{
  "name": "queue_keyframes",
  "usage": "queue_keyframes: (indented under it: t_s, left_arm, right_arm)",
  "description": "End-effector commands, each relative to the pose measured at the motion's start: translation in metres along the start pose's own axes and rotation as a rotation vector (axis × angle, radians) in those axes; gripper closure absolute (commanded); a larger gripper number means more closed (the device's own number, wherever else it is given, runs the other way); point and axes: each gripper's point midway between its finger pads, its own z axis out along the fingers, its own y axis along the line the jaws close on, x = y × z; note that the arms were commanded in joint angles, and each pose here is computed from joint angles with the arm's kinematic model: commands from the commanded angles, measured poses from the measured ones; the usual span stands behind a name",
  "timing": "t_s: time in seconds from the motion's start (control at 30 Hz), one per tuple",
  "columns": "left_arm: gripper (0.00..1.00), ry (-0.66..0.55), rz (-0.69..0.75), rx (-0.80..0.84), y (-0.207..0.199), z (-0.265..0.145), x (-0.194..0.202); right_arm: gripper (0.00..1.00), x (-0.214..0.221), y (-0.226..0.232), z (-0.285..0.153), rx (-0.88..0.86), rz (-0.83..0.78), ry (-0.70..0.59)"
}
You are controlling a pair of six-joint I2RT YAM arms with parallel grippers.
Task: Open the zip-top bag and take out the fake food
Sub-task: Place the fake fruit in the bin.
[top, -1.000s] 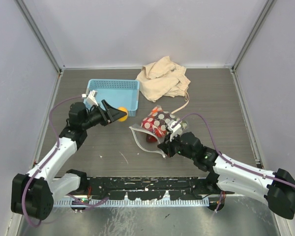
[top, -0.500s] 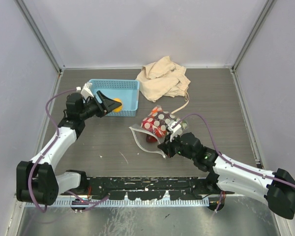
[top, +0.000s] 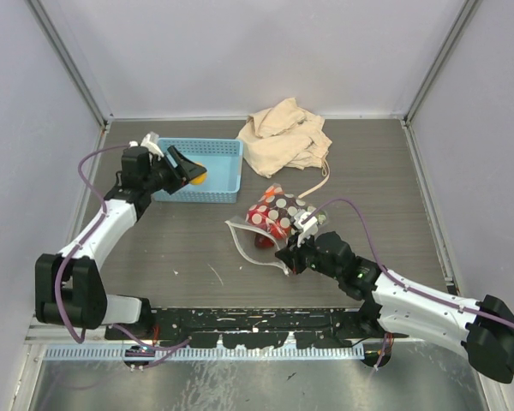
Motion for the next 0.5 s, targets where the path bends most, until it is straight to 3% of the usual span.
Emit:
queue_keyframes:
  t_s: [0.0, 0.47]
  left_arm:
    - [0.85, -0.047, 0.006, -0.103, 0.012, 0.007, -0.023]
    - [0.85, -0.05, 0.004, -0.425, 0.069, 0.024, -0.042]
  right_arm:
    - [0.99, -0.028, 0.006, -0.002, -0.009, 0.01, -0.104]
    - [0.99, -0.037, 0.006, -0.004, -0.003, 0.024, -0.138]
